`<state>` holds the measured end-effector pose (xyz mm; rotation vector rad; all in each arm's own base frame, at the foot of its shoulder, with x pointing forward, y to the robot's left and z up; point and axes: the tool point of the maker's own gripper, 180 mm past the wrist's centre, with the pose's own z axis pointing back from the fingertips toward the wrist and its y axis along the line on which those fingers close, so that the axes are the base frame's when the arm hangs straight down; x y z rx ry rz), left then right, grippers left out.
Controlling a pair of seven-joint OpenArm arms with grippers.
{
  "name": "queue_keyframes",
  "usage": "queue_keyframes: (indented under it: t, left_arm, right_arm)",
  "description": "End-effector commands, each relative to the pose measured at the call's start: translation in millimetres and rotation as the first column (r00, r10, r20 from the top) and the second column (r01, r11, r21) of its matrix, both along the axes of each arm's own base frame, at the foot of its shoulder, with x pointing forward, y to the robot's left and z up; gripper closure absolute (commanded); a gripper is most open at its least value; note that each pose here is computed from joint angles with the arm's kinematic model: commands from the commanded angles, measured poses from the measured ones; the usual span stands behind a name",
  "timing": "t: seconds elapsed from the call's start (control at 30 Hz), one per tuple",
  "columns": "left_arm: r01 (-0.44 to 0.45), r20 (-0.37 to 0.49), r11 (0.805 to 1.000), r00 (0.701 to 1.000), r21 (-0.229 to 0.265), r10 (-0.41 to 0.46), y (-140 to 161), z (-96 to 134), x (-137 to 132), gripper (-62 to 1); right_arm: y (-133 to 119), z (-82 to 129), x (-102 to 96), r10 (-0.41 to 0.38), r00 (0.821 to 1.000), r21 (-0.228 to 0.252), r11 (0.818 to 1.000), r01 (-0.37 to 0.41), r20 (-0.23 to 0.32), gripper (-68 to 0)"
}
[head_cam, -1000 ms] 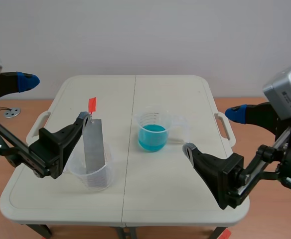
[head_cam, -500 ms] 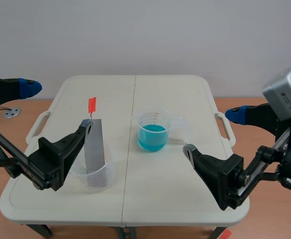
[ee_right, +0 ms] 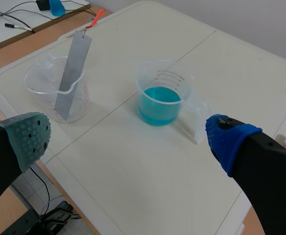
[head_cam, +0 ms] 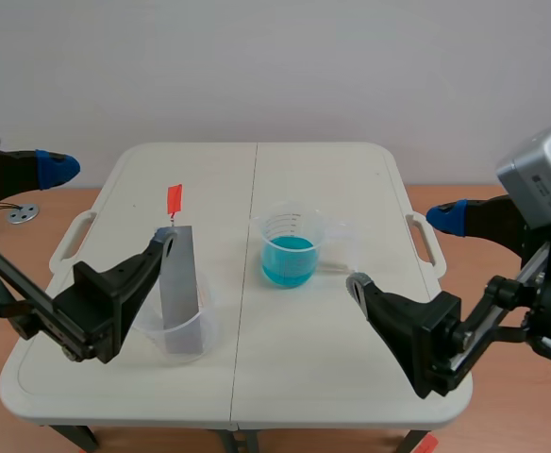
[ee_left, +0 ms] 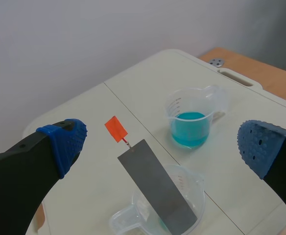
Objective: Hold the metal plate by the orange handle, dip it into the blue solution, take it out and point at it, then put the plate back in the beaker on the left.
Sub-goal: 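Return to the home posture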
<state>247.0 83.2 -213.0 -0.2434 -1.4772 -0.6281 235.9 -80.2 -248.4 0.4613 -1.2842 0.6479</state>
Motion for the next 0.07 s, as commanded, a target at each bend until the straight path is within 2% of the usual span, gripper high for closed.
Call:
queue_keyframes:
  t: [0.0,0.03]
  left_arm:
    - [0.001,0.033,1.000,0.999,-0.017,-0.001,-2.2,10.5,1.2,-62.3]
    - [0.001,0.033,1.000,0.999,-0.017,-0.001,-2.2,10.5,1.2,-62.3]
  right_arm:
    - [0.2,13.1,5.5,0.003,0.999,0.010,1.000,-0.003,0.041,-66.3]
    - [0.2,13.1,5.5,0.003,0.999,0.010,1.000,-0.003,0.041,-66.3]
